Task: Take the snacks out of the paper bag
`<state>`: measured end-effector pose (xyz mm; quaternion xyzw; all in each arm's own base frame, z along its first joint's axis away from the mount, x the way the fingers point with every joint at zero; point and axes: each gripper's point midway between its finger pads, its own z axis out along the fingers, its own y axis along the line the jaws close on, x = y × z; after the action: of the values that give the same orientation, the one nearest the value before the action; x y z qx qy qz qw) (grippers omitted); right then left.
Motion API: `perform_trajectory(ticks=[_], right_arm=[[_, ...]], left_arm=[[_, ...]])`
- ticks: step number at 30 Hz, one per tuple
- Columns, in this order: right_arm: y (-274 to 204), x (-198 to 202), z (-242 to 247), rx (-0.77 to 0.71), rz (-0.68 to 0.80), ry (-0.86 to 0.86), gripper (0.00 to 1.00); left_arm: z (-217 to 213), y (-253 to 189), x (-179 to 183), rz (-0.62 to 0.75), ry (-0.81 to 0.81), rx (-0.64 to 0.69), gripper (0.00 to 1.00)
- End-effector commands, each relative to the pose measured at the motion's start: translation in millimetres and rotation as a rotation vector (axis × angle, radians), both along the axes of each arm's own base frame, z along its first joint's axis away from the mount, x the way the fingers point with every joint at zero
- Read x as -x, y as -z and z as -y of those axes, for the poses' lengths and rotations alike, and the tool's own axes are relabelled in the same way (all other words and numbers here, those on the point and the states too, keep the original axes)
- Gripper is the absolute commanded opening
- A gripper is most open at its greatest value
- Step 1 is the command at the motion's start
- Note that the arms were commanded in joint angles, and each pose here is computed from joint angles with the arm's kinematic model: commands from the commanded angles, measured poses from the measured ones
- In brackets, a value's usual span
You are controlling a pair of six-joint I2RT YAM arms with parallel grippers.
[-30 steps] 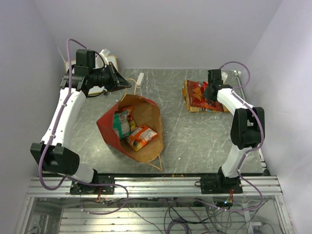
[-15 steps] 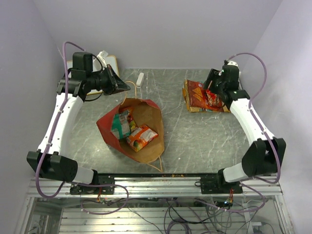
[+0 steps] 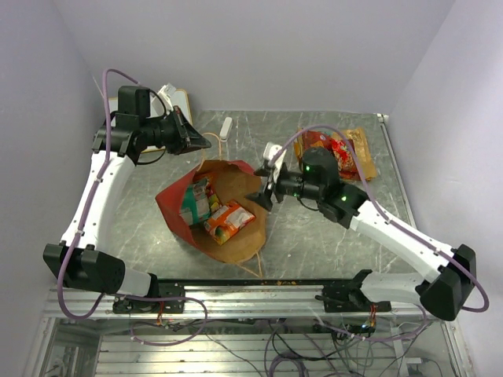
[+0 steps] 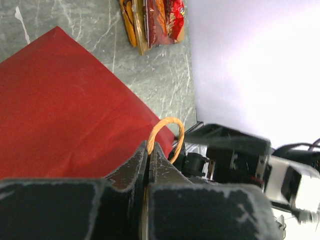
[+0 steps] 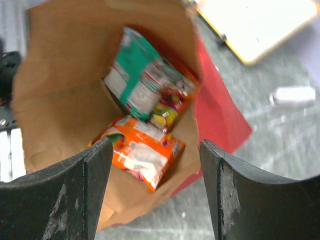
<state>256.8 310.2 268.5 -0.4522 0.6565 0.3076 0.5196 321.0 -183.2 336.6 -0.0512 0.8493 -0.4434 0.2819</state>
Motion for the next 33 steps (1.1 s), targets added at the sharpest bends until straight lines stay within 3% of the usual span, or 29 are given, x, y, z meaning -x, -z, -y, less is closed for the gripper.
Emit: perform_trajectory(ticks=[1,8,14,23,33], right_arm=[[-15.7,28.1,-34.6,0.034,0.310,-0.246,0.70],[16.0,56.8,-92.1,0.076,0.357,-0.351,0.69],[34.3,33.8,-122.9,0.046,0.350,-0.115,0.71],[50.9,-8.1,-128.2,-0.189,0.139,0.263,0.80],[79.0,-25.2,-139.2,-0.312,-0.035,0.427,0.94]], left_arm=[[0.0,-9.1,10.5,0.021,0.015,0.034,0.07],[-0.3,-12.3,12.2,0.022,0.007,0.041,0.07],[0.0,-13.5,11.1,0.020,0.006,0.043,0.07],[1.7,-15.6,8.7,0.014,-0.005,0.064,0.07],[1.8,-10.0,10.8,-0.020,-0.006,0.064,0.07]])
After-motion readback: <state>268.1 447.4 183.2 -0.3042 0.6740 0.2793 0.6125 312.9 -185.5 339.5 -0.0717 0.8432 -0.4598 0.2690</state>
